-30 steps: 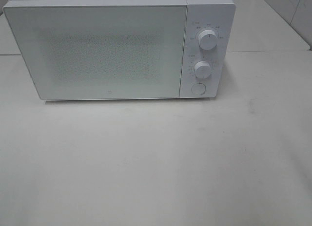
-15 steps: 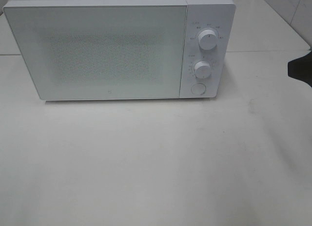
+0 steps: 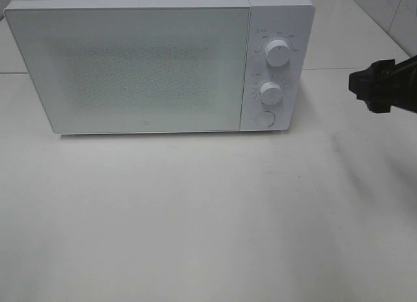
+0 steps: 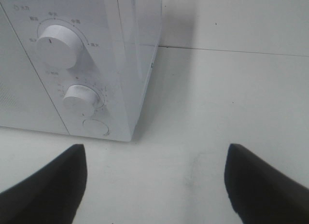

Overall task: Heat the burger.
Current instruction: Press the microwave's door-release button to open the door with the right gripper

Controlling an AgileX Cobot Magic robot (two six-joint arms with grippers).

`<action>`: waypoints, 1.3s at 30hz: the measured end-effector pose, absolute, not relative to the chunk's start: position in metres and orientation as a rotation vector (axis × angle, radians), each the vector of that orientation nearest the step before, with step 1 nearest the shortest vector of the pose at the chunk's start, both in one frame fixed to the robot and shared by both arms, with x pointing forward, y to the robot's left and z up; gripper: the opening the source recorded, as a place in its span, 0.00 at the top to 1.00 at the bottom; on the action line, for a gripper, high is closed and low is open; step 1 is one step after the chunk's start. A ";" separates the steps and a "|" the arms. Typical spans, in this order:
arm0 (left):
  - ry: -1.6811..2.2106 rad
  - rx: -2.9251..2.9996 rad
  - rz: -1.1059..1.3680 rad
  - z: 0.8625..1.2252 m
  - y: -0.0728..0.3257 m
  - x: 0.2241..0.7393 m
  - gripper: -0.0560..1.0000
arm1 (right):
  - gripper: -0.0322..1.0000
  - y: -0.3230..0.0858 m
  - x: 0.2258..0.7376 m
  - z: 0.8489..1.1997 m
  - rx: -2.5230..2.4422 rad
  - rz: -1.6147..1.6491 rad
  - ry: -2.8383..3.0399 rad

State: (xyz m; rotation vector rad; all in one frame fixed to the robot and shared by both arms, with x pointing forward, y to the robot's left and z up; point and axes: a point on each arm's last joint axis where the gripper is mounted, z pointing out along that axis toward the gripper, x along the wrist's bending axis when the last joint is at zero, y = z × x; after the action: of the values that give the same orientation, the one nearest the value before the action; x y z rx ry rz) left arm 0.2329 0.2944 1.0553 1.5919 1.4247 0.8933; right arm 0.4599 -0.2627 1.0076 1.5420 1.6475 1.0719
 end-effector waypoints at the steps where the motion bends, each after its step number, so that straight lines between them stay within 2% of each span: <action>1: 1.425 1.592 0.893 1.055 0.294 0.233 0.09 | 0.24 -0.263 0.461 1.002 1.538 1.075 1.642; 10: 1.425 1.592 0.893 1.055 0.294 0.233 0.09 | 0.24 -0.265 0.467 0.963 1.498 1.093 1.563; 16: 1.425 1.592 0.893 1.055 0.294 0.233 0.09 | 0.24 -0.263 0.469 0.951 1.484 1.072 1.552; 29: 1.425 1.592 0.893 1.055 0.294 0.233 0.09 | 0.24 -0.209 0.465 0.909 1.425 1.022 1.608; 39: 1.425 1.592 0.893 1.055 0.294 0.233 0.09 | 0.24 -0.175 0.469 0.899 1.425 1.023 1.634</action>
State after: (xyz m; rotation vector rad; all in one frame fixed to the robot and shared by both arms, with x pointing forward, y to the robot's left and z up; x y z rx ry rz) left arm 0.2329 0.2944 1.0553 1.5919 1.4247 0.8933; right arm 0.4688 -0.1749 0.8987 1.4253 1.6341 1.0229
